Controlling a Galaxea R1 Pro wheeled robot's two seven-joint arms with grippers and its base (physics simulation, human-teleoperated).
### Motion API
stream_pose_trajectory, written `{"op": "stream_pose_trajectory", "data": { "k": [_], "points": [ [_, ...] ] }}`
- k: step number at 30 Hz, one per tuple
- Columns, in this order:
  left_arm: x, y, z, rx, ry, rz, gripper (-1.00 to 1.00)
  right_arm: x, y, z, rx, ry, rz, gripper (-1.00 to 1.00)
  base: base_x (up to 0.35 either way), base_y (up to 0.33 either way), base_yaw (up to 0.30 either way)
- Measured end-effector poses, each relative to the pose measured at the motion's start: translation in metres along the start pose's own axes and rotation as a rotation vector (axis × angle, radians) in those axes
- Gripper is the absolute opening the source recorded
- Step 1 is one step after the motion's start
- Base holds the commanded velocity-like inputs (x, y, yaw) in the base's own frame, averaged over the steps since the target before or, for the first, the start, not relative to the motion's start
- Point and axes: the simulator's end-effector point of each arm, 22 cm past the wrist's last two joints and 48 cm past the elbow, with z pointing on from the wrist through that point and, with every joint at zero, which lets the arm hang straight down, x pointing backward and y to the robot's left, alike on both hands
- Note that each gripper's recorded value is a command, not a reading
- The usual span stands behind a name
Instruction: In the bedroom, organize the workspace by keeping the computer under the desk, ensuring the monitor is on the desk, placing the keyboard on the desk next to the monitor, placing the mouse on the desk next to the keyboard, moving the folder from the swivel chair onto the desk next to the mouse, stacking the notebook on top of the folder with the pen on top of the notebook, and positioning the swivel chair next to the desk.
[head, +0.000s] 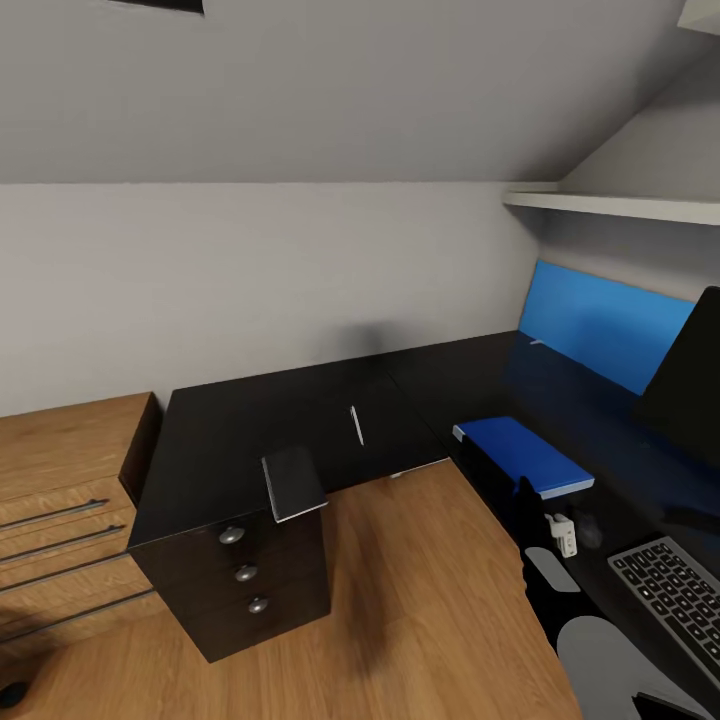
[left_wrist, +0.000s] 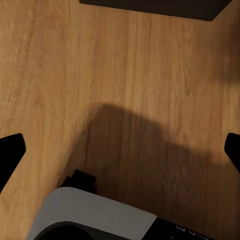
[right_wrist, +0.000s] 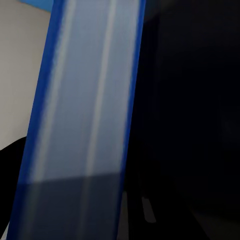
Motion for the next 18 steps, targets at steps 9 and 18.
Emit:
{"op": "stream_pose_trajectory", "data": {
  "k": [9, 18],
  "points": [
    [0.0001, 0.0002, -0.0001, 0.0, 0.0, 0.0, 1.0, 0.0, 0.0, 0.0, 0.0, 0.0, 0.0, -1.0, 0.0, 0.0, 0.0],
    [0.0, 0.0001, 0.0, 0.0, 0.0, 0.0, 1.0, 0.0006, -0.0059, -0.0003, 0.024, 0.001, 0.007, 1.0, 0.0, 0.0, 0.0]
  ]
}}
